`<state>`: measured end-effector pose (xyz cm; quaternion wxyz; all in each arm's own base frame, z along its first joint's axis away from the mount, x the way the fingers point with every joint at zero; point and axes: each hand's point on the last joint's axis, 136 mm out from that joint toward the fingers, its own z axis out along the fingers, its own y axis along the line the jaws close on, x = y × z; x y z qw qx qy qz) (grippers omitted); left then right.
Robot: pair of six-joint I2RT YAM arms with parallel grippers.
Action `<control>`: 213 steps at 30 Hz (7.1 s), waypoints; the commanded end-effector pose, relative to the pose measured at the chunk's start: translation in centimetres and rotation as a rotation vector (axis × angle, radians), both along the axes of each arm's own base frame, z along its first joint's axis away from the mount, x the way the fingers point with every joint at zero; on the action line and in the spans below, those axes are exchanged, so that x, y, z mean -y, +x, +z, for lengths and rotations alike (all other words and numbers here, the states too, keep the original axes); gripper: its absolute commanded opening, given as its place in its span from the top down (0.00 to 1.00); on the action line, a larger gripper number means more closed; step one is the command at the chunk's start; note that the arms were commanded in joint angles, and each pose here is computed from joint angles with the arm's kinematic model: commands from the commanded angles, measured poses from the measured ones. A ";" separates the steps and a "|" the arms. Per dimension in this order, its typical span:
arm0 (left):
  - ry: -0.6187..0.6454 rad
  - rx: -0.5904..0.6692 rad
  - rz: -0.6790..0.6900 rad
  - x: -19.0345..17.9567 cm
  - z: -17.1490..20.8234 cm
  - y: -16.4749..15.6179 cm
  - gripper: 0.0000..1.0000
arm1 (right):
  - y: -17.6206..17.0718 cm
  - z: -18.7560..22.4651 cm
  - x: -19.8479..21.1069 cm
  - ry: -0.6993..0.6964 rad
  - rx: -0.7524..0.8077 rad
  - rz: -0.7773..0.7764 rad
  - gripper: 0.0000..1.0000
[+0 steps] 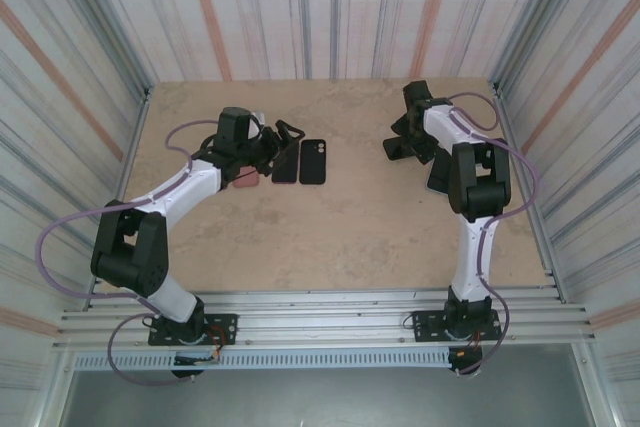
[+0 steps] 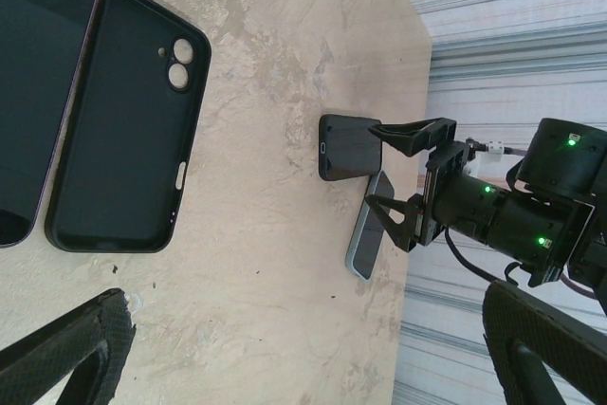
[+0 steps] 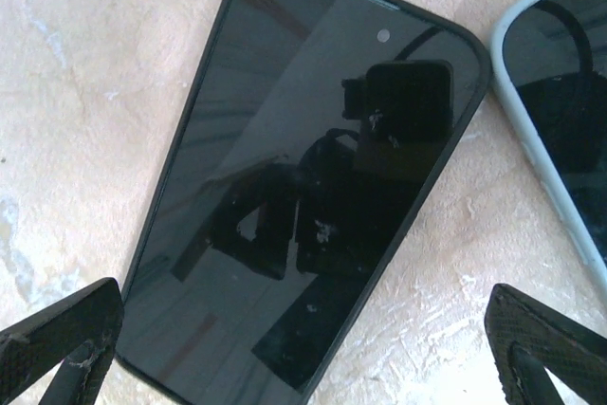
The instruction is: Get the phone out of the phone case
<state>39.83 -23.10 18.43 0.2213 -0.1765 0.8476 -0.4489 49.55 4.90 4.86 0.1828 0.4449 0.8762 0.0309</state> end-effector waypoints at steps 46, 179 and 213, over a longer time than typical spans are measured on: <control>0.026 0.015 -0.007 -1.4 0.1 -0.5 0.01 | -0.5 -4.7 0.1 -0.023 -0.338 -0.145 0.10; 0.038 0.258 -0.542 11.6 3.6 4.0 0.94 | -10.1 16.1 -22.3 0.246 0.667 1.199 0.18; -0.428 0.288 -0.004 10.5 16.0 5.0 0.92 | -16.1 23.1 -15.7 0.765 1.020 0.717 0.50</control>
